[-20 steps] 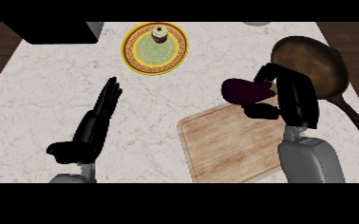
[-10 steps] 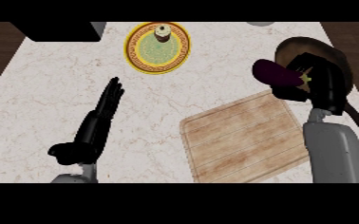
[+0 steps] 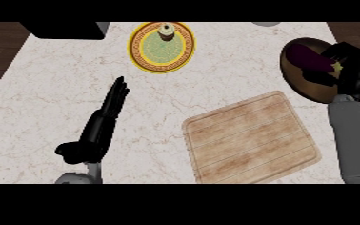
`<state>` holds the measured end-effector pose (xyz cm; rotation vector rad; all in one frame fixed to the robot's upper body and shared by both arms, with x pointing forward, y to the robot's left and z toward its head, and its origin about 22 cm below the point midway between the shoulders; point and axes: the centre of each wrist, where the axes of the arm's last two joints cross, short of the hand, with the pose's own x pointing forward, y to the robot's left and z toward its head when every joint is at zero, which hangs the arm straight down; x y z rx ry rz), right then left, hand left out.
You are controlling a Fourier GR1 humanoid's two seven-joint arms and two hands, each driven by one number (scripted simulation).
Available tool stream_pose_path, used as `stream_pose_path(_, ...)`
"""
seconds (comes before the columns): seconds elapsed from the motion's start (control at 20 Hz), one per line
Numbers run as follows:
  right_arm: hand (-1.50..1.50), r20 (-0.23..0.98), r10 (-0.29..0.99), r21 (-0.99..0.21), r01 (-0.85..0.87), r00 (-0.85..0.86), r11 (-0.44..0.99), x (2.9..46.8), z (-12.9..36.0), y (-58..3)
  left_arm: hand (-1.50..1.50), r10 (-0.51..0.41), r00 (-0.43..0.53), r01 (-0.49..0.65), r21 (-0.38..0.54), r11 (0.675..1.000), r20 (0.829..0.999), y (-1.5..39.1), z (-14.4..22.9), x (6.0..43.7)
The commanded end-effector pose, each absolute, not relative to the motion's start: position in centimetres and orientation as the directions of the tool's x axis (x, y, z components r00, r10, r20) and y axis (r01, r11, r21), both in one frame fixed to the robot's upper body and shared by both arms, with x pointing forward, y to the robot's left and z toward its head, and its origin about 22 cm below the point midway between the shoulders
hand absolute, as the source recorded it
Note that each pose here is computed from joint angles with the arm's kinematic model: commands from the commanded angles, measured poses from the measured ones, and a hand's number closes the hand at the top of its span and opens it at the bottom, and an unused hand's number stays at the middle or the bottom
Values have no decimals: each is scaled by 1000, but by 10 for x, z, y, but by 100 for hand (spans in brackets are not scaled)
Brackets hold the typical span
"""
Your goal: Pick the eggplant from the cutting board and place it in the pan
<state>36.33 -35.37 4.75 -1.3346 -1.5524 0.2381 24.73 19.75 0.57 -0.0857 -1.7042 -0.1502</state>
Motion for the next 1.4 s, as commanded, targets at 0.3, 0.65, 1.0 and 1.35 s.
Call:
stream_pose_path(0.3,150,575,800,-654,683,171,325,382,58,-416,0,-13,-153,171,39,985,988,186,8,246)
stream_pose_path(0.65,-150,497,781,-867,258,379,426,364,34,-435,0,-12,-163,197,45,979,987,183,19,256)
stream_pose_path(1.0,-150,669,699,-743,255,252,619,381,46,-421,0,-23,-158,206,56,977,987,185,20,257)
stream_pose_path(1.35,-150,833,552,-500,494,49,711,377,55,-434,0,-16,-162,181,45,983,987,187,12,254)
